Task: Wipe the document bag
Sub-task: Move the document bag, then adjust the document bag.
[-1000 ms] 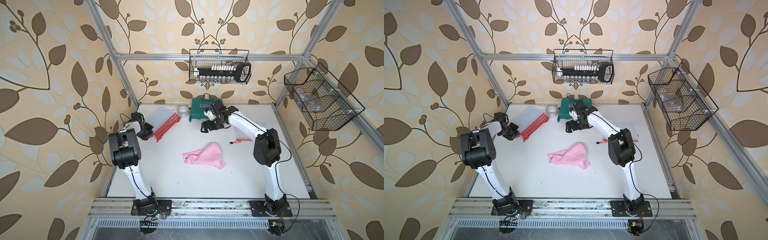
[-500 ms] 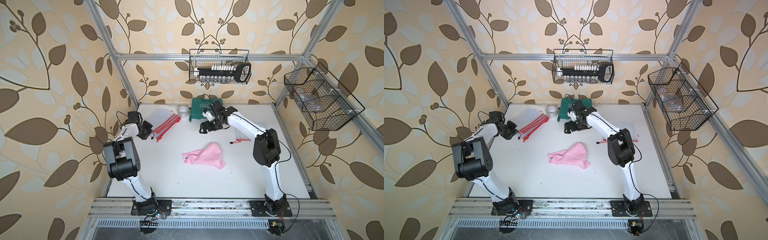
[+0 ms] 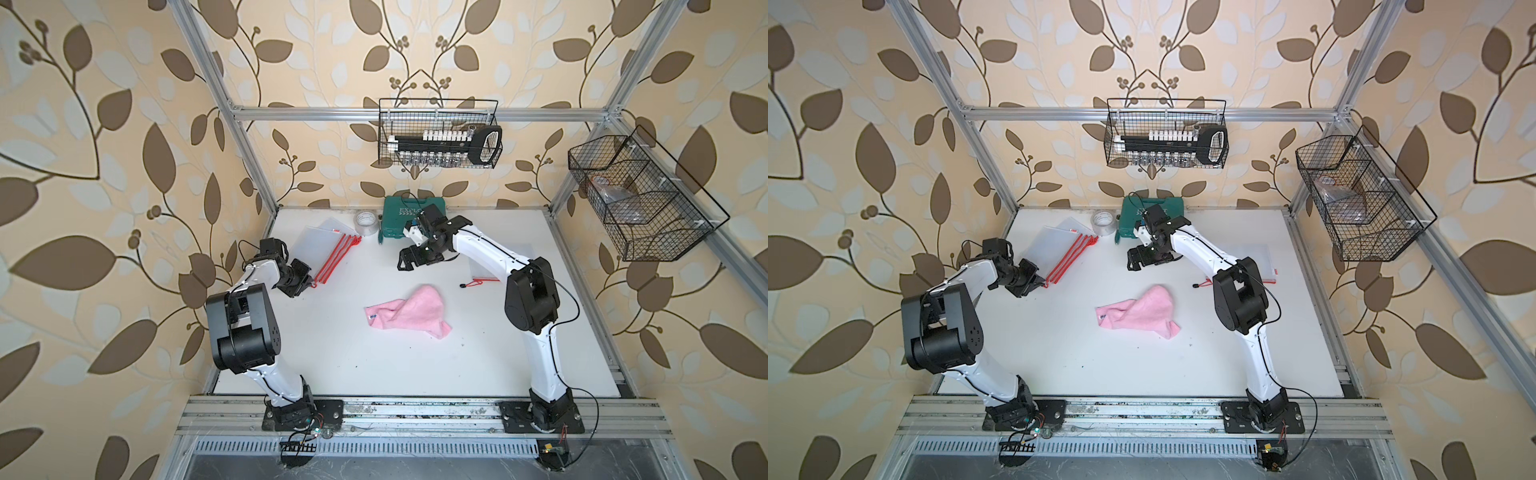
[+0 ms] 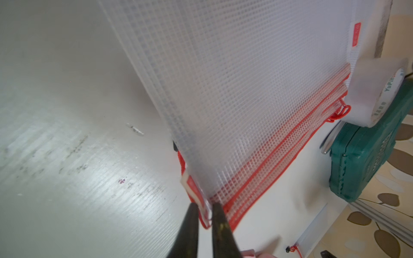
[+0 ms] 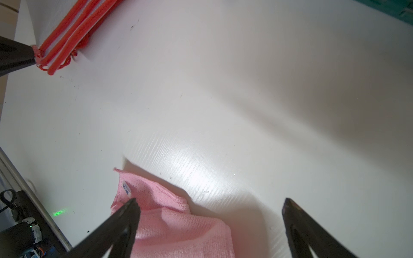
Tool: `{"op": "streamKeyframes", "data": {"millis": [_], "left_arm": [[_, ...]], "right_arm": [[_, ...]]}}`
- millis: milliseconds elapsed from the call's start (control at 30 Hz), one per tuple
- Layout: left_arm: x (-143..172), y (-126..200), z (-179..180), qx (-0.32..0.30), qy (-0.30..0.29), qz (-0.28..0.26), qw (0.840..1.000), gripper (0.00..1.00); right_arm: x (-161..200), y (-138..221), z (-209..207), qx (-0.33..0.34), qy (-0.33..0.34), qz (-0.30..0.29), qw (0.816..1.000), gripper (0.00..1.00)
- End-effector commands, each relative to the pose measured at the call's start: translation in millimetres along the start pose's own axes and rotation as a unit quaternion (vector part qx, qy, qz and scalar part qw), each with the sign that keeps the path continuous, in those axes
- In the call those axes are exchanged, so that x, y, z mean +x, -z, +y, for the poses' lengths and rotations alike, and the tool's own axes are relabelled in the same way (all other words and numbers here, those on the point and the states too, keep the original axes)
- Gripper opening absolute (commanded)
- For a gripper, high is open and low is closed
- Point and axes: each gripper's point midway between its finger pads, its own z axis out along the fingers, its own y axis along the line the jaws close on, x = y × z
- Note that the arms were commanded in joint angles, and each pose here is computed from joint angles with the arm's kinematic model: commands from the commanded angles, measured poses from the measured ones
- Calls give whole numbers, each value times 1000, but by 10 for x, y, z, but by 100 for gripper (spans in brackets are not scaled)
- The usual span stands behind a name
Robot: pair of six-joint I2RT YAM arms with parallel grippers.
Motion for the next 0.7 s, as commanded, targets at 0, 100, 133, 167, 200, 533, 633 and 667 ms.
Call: {"op": "streamKeyframes", "data": {"millis": [0,100,133,167,200,533,633,667], "left_arm": [[12,46,-66,7,-5,-1,1000,42],[-24,19,-33,-3,0,-5,1000,48],[-22,-1,-16,-6,4,-3,1000,49],[-28,-18,-10,-6,6,-4,1000,49],[-31,-44,-18,-2,8,-2,1000,49],[-116,-56,-290,43,16,-6,999,44],[-54,105,-364,37,8,1,999,45],[-33,130,-356,33,10,3,999,46]], "right_arm": [[32,-95,48,-8,-1,12,1000,96],[38,-96,63,-8,0,13,1000,96],[41,-96,61,-7,0,14,1000,96],[42,-94,56,-6,0,14,1000,96],[43,-94,53,-5,0,14,1000,96],[64,-115,37,-3,0,18,1000,96],[75,-118,33,-1,0,19,1000,96],[74,-124,34,-1,1,20,1000,96]]}}
